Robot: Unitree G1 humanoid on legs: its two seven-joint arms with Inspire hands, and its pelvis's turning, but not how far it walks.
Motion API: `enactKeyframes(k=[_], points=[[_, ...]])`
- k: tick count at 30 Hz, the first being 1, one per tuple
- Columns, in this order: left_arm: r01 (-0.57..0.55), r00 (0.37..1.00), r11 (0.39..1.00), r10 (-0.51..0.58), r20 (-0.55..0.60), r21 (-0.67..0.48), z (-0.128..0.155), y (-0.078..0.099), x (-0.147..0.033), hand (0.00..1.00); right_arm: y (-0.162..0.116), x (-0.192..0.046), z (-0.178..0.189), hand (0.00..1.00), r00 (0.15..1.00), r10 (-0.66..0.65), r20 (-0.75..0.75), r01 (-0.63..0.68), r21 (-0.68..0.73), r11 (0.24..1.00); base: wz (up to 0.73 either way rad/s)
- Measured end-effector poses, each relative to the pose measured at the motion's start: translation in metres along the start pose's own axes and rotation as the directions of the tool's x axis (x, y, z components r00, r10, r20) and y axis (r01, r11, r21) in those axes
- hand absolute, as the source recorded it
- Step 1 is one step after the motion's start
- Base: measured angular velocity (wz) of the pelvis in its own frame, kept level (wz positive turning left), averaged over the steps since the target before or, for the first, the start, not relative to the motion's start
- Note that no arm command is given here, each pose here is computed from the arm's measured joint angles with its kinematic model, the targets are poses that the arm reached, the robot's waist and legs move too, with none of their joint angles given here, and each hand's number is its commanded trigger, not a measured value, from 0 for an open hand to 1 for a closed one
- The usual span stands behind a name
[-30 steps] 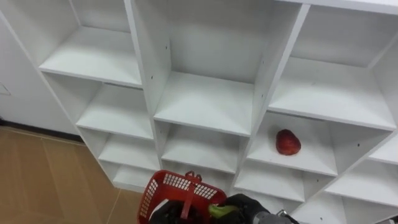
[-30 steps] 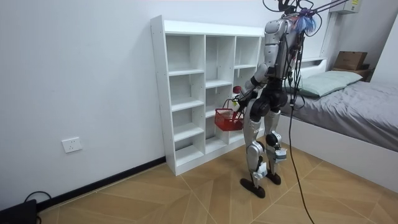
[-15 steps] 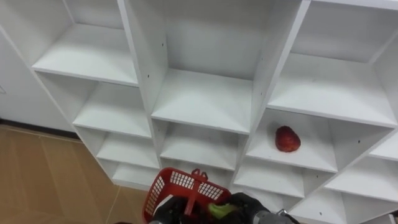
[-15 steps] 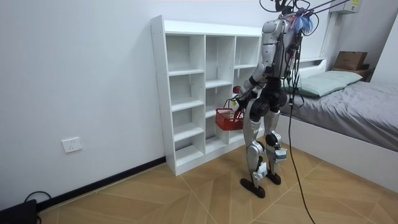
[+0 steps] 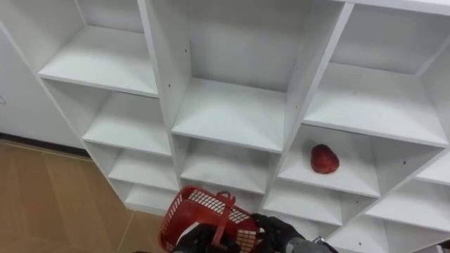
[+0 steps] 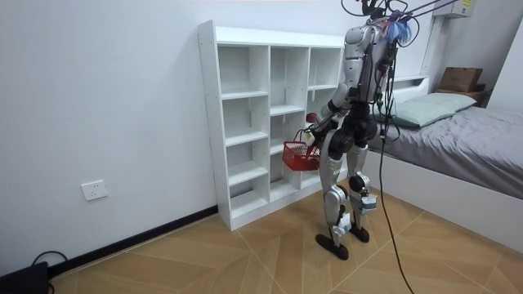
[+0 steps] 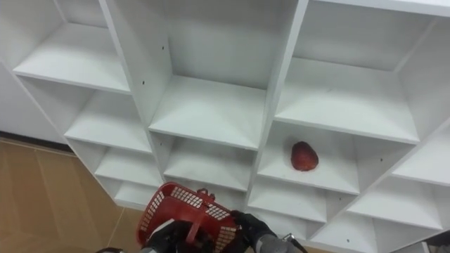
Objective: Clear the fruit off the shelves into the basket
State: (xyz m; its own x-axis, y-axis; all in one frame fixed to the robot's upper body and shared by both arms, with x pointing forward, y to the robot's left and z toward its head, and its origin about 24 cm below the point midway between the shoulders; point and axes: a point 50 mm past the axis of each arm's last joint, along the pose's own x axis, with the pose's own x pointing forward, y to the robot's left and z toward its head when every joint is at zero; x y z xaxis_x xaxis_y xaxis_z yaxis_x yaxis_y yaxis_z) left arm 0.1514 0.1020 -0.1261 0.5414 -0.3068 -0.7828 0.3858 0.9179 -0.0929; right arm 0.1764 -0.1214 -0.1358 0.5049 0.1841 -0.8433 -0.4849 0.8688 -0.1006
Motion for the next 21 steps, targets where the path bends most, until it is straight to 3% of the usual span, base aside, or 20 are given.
enactKeyframes(k=[21], points=[[0.006,1.0,1.0,-0.006,-0.002,0.01,-0.0005,-0.0014,0.0,1.0,-0.0008,0.0,0.0003,0.0,1.0,-0.017,0.004,0.017,-0.002,1.0,0.0]])
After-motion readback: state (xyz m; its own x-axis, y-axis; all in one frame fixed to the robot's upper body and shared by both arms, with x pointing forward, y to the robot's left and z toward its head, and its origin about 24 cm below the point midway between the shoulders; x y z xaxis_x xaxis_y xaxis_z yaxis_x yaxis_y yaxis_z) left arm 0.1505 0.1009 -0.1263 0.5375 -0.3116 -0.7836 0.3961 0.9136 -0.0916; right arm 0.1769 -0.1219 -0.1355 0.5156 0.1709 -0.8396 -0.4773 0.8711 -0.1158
